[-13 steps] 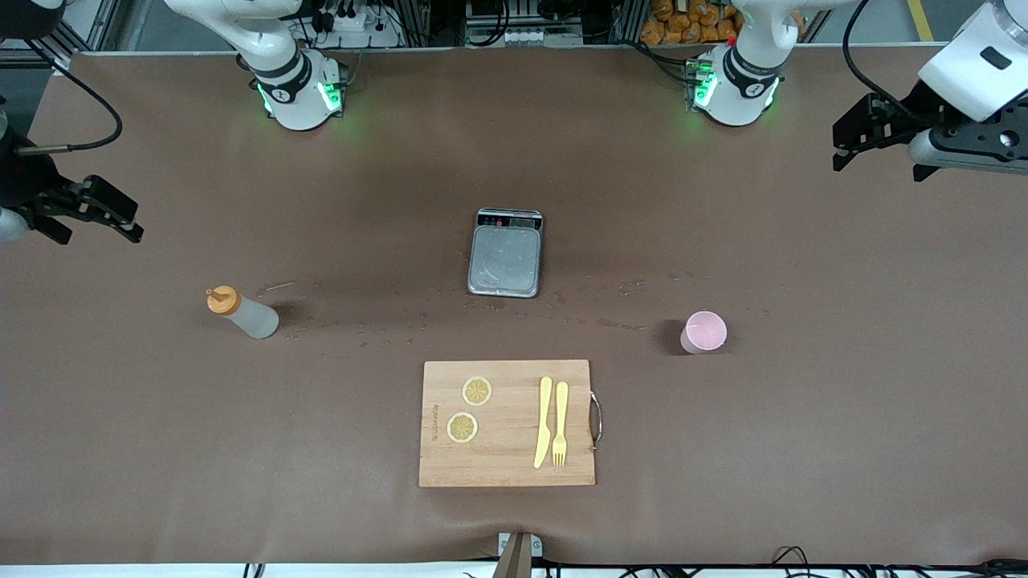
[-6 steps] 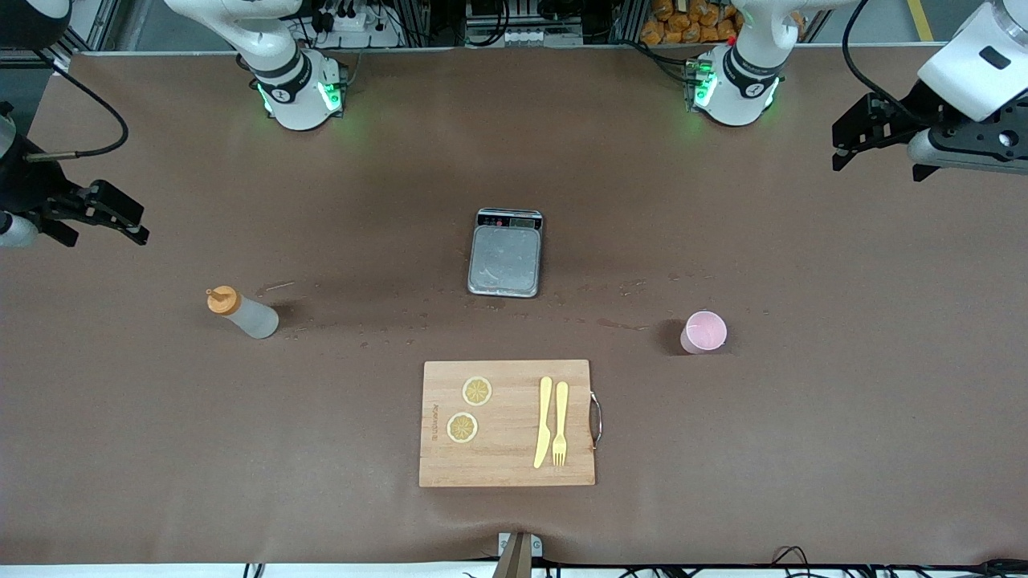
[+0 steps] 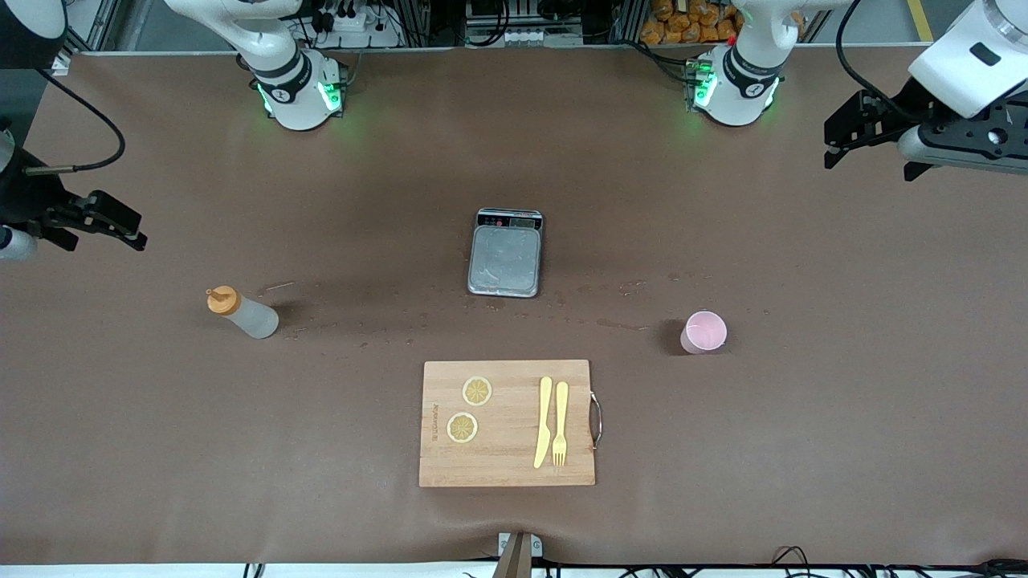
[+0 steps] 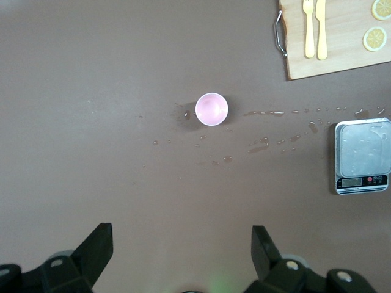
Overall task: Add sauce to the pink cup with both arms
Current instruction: 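Move the left gripper toward the pink cup while the right gripper approaches the bottle, then grasp the pink cup with the left gripper while the right gripper grasps the bottle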
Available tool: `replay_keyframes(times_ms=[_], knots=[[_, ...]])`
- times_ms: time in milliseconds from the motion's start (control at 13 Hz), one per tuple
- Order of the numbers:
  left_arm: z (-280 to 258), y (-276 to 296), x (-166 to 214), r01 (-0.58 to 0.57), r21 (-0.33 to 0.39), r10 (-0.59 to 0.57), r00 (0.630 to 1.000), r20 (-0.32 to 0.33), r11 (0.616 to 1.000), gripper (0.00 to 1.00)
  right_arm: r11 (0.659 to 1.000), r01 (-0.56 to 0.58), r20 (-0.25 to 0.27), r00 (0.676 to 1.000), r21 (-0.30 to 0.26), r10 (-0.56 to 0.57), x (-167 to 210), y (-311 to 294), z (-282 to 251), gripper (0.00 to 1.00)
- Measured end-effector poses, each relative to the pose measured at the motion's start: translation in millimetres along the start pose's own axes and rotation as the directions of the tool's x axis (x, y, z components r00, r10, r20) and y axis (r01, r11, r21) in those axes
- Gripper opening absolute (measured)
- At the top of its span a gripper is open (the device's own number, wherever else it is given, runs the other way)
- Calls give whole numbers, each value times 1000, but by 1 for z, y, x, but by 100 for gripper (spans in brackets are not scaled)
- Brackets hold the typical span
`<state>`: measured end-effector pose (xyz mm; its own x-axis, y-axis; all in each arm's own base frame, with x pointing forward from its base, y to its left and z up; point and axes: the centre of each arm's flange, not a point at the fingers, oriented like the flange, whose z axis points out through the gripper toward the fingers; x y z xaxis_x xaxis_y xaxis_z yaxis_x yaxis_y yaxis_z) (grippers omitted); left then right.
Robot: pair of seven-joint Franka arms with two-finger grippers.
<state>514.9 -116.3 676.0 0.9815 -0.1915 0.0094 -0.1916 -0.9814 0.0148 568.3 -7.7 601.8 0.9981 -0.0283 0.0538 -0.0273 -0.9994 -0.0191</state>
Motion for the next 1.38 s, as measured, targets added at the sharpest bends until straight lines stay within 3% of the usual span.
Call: replay_keyframes(times_ms=[231,385,615,692,846,1077,1154,1385], knots=[[24,7,12,-10,-60,13,999,49,998,100,999,-44,35,998,9,44,6,17,18,100],[51,11,22,-15,-80,24,995,101,997,100,989,-144,63,988,16,142,10,38,31,100],[92,18,30,-26,-91,42,983,180,996,100,936,-352,104,931,2,350,11,56,44,100],[102,18,31,-25,-92,43,979,201,995,100,905,-426,141,895,-16,424,8,58,50,100],[121,17,30,-21,-92,42,971,235,996,100,821,-570,249,790,-38,560,1,65,66,100],[147,17,29,-16,-91,39,965,258,996,100,641,-768,456,564,-17,688,-4,103,105,100],[153,16,29,-13,-91,36,965,261,996,100,587,-809,500,503,-14,705,-5,124,119,100],[170,15,31,-8,-90,29,970,240,996,100,457,-889,592,360,-17,721,-8,177,161,100]])
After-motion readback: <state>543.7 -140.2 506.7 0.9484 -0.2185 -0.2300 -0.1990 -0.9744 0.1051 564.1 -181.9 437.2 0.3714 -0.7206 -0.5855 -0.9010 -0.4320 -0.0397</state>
